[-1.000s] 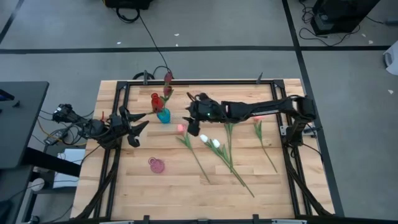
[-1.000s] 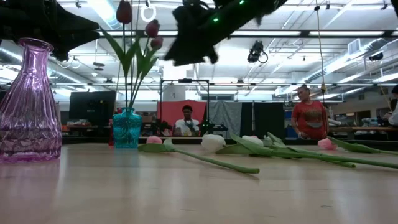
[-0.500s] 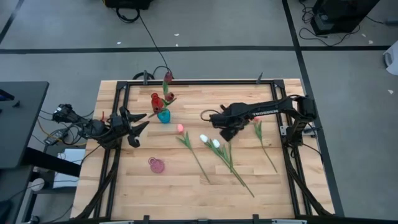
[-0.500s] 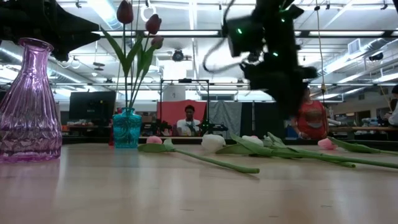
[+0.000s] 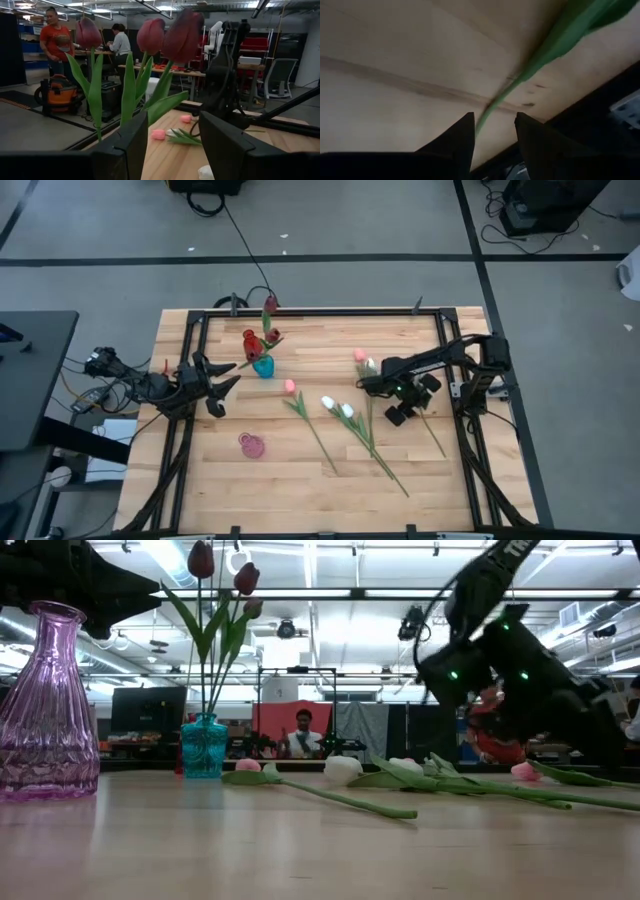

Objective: Sort flowers into vase by color
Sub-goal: Put the right pink flower into the purple vase, then put the left pink flower into the purple vase, then put the right pink flower into the purple vase

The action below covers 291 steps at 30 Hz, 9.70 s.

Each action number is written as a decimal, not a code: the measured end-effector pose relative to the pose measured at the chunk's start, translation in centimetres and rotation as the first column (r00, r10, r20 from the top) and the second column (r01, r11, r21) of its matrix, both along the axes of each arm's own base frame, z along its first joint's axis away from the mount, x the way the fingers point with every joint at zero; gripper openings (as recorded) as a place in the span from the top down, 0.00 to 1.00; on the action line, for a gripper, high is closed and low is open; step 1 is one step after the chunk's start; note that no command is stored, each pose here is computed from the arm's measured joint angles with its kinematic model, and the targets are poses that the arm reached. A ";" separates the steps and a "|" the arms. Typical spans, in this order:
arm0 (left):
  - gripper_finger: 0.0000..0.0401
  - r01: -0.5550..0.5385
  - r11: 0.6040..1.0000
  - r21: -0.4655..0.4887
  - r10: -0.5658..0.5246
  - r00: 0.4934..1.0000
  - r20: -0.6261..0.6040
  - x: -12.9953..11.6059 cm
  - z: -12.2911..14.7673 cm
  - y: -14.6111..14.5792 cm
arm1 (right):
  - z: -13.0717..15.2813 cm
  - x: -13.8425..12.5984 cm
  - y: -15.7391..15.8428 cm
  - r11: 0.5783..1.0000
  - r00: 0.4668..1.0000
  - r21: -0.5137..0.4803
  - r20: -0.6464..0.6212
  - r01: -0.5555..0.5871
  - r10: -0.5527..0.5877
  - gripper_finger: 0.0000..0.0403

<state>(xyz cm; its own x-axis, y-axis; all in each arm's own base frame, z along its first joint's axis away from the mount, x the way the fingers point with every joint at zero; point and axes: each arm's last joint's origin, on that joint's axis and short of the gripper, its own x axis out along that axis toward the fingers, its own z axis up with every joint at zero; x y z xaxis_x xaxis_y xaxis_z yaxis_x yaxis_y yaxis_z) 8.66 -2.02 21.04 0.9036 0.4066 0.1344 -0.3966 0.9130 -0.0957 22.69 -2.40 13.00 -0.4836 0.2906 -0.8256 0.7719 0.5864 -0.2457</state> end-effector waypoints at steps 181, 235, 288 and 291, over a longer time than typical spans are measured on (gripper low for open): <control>0.55 -0.012 0.999 -0.033 0.009 0.996 -0.090 -0.4 0.6 0.2 | -0.5 19.0 7.8 0.814 0.329 -0.530 0.745 -0.236 0.581 0.64; 0.55 -0.021 0.999 -0.029 0.018 0.995 -0.098 -0.4 0.6 0.3 | 2.4 9.9 1.0 0.919 0.851 -0.383 0.448 -0.096 0.275 0.70; 0.55 -0.020 0.999 -0.050 0.016 0.996 -0.088 -0.4 0.6 0.3 | 9.6 17.1 11.3 0.785 -0.556 -0.583 0.590 0.208 0.586 0.98; 0.55 -0.021 0.999 -0.050 0.017 0.996 -0.089 -0.4 0.6 0.3 | 10.4 19.7 12.1 0.764 -0.615 -0.611 0.527 0.204 0.586 0.98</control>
